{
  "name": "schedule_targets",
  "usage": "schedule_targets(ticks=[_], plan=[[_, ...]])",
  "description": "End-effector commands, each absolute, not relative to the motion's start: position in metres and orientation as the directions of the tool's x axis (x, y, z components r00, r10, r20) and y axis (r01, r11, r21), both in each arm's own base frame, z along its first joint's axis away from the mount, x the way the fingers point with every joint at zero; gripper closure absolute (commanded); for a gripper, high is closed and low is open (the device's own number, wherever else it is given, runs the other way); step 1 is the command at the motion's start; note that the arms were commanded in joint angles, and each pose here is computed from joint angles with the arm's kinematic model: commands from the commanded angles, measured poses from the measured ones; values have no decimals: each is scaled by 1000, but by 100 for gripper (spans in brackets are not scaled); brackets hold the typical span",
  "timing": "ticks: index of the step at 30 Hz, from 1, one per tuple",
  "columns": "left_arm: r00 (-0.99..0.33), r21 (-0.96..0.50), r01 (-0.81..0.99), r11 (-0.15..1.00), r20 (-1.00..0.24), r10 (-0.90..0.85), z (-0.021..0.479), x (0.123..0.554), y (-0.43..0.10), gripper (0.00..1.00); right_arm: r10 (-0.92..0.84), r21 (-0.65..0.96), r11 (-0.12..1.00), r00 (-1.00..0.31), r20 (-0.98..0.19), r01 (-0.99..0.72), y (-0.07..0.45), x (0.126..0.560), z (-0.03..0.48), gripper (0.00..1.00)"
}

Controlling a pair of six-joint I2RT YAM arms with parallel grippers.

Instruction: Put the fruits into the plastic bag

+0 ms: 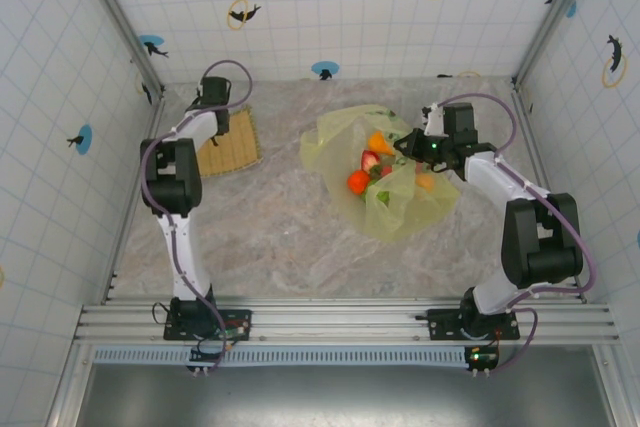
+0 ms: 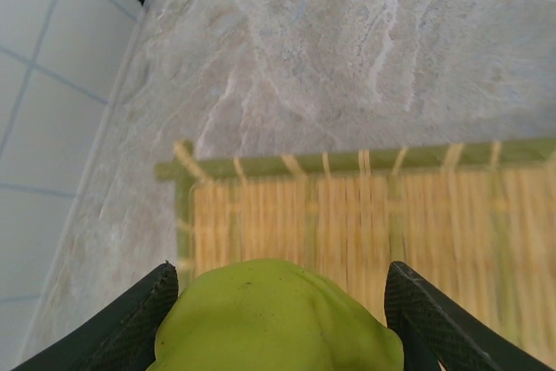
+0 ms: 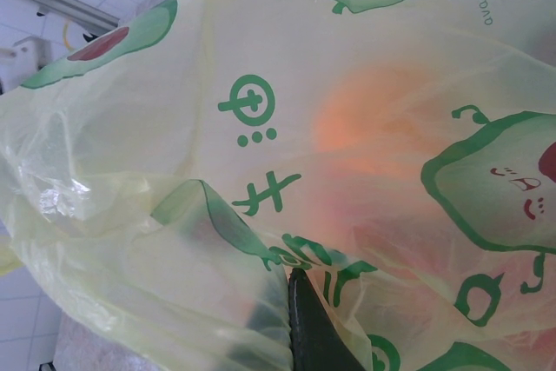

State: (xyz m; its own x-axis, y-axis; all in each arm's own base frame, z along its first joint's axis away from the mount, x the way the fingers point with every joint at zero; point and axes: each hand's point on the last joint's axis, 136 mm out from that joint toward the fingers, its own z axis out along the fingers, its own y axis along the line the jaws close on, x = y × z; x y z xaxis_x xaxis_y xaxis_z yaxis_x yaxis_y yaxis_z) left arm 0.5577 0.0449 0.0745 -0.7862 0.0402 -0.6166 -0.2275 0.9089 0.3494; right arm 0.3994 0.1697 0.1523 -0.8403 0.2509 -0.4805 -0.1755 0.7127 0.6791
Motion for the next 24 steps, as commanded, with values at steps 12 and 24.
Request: schedule_targets(ticks=[12, 24], plan=[[-522, -227, 13, 974, -832, -187, 208, 438, -136, 47, 258, 673, 712, -818, -514, -199, 170, 406, 167, 100], [-542, -468, 532, 706, -828, -142, 260, 301, -329, 48, 262, 671, 714, -811, -523, -202, 173, 406, 173, 100]])
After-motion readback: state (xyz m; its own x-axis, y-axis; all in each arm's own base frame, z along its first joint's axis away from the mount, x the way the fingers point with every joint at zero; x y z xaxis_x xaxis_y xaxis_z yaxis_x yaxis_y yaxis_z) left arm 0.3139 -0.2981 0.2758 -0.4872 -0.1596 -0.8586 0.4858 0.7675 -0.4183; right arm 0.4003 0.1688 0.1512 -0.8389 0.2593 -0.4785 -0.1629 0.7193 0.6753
